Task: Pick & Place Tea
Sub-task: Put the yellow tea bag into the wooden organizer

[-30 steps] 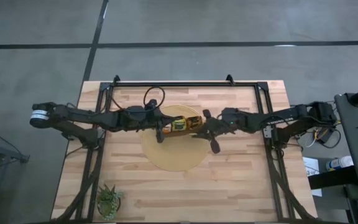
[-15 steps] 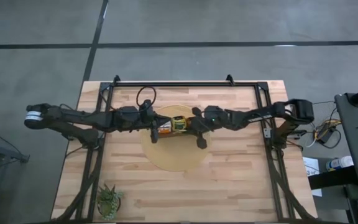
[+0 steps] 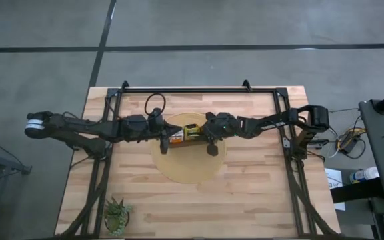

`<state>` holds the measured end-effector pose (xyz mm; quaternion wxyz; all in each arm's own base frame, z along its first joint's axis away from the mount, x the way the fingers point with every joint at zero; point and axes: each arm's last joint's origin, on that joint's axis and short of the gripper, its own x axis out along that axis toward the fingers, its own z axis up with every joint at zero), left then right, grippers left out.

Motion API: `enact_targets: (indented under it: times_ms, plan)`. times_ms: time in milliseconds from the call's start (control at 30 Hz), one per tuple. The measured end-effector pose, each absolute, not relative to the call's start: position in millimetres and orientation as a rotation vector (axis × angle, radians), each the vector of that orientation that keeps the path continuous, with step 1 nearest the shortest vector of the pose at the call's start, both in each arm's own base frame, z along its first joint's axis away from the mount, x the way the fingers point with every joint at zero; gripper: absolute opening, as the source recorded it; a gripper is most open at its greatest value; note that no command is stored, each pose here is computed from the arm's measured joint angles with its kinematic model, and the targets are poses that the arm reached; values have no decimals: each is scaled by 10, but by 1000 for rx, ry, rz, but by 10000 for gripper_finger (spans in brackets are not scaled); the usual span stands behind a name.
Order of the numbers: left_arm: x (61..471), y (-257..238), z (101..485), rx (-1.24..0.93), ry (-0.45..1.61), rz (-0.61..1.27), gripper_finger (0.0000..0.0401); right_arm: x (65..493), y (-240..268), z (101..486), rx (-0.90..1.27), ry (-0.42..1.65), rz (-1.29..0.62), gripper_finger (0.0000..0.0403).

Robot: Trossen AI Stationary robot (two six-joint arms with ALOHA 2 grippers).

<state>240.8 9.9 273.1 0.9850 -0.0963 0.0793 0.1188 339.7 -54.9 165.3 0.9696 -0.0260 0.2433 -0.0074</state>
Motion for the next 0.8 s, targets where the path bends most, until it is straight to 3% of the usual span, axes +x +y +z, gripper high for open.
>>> enact_targets:
  times_ms: [800]
  plan:
    - [2409,75,2733,-195,158,228,0,3635,-589,1401,-9,602,-7,22]
